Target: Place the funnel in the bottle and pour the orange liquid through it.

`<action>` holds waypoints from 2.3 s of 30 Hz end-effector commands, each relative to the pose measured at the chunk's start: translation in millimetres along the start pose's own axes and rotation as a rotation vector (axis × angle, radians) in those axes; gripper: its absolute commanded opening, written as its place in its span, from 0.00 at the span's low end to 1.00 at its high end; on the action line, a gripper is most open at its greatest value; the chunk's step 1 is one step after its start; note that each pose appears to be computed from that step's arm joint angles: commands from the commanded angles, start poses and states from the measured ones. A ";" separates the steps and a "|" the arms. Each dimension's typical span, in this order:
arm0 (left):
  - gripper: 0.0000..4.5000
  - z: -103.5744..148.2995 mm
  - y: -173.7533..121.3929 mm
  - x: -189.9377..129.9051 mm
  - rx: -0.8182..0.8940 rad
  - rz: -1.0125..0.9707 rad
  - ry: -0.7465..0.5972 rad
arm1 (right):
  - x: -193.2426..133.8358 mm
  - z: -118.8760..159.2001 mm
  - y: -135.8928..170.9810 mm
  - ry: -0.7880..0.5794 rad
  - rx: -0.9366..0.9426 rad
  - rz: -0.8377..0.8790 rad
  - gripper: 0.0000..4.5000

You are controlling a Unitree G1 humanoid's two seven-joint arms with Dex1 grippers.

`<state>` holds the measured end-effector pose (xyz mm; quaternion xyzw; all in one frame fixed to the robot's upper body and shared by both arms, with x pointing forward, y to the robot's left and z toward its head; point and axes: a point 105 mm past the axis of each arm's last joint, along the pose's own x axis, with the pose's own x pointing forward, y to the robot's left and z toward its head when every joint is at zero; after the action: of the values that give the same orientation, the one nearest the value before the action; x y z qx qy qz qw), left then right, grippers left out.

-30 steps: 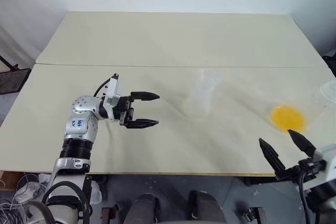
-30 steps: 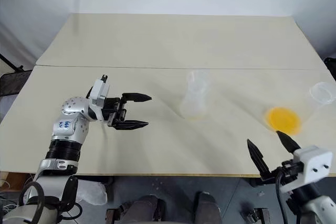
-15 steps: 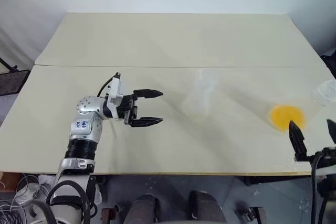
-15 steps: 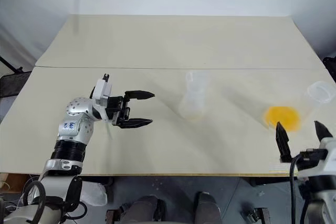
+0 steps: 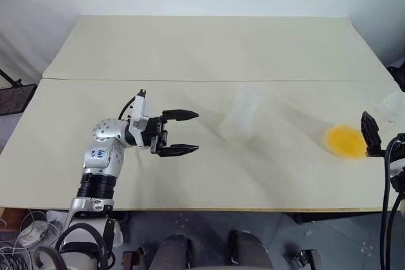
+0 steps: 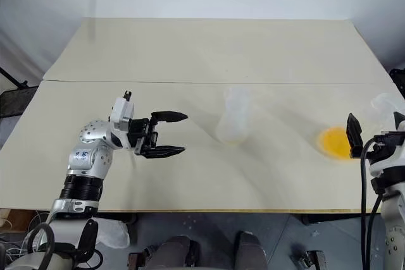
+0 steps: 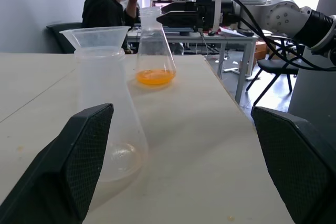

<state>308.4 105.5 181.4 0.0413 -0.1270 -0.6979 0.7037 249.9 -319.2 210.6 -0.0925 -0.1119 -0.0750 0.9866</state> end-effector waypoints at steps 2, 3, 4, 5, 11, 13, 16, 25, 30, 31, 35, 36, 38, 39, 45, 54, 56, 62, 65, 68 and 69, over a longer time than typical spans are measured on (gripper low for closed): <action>0.99 8.8 -3.6 1.7 0.033 -0.006 -0.026 | -0.3 18.6 -3.9 -0.050 -0.033 -0.034 1.00; 0.99 9.4 -3.8 1.7 0.033 -0.005 -0.029 | -1.3 21.5 -2.9 -0.057 -0.028 -0.042 1.00; 0.99 9.7 -4.0 1.5 0.034 -0.004 -0.029 | -3.3 23.8 -1.7 -0.060 -0.023 -0.046 1.00; 0.99 9.8 -3.6 1.3 0.035 -0.001 -0.028 | -5.3 24.9 -0.5 -0.060 -0.023 -0.047 1.00; 0.99 9.4 -0.9 0.8 0.037 0.004 -0.026 | -20.2 24.8 6.9 -0.044 -0.004 -0.061 1.00; 0.99 9.3 0.3 1.3 0.037 0.003 -0.026 | -24.8 24.9 9.5 -0.041 0.005 -0.069 1.00; 0.99 9.5 0.8 2.0 0.033 -0.006 -0.030 | -31.4 26.8 13.2 -0.048 0.015 -0.080 1.00; 0.99 7.9 2.6 1.6 0.014 -0.039 -0.023 | -41.9 13.1 5.4 -0.019 0.057 -0.135 1.00; 0.99 8.9 4.8 2.2 0.017 -0.044 -0.025 | -32.4 6.5 -5.7 -0.022 0.071 -0.151 1.00; 0.99 8.9 5.1 1.9 0.017 -0.044 -0.025 | -29.8 5.1 -7.8 -0.023 0.069 -0.151 1.00; 0.99 9.4 4.9 1.2 0.021 -0.044 -0.022 | -17.7 -3.0 -20.1 -0.018 0.064 -0.168 1.00; 0.99 9.6 4.9 1.1 0.022 -0.043 -0.022 | -16.0 -4.0 -22.1 -0.017 0.056 -0.172 1.00; 0.99 10.3 4.5 0.6 0.023 -0.042 -0.022 | -13.5 -4.7 -23.1 -0.023 0.056 -0.168 1.00; 0.99 10.7 4.3 -0.4 0.025 -0.038 -0.021 | -11.7 -5.4 -23.9 -0.025 0.058 -0.165 1.00; 0.99 11.4 0.1 -5.0 0.029 -0.020 -0.013 | 3.0 -13.3 -27.1 -0.036 0.090 -0.125 1.00; 0.99 11.9 1.0 -5.6 0.034 -0.006 -0.008 | 18.2 -16.9 -23.0 -0.036 0.106 -0.051 1.00; 0.99 12.0 1.5 -5.4 0.035 -0.004 -0.008 | 21.5 -18.0 -24.7 -0.037 0.103 -0.048 1.00; 0.99 11.8 2.5 -4.3 0.034 -0.002 -0.010 | 36.5 -22.0 -34.0 -0.034 0.104 -0.060 1.00; 1.00 11.9 2.9 -4.4 0.036 0.001 -0.009 | 41.2 -20.2 -35.5 -0.046 0.103 -0.058 0.96; 1.00 11.5 3.0 -4.6 0.037 0.004 -0.008 | 41.8 -21.8 -35.3 -0.034 0.123 -0.058 0.80; 1.00 11.3 3.0 -4.6 0.036 0.005 -0.008 | 41.5 -21.8 -34.6 -0.032 0.125 -0.056 0.71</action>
<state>310.8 109.4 185.3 0.0442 -0.1242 -0.6958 0.7060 292.7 -359.3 192.5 -0.0178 -0.1190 -0.0914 0.9885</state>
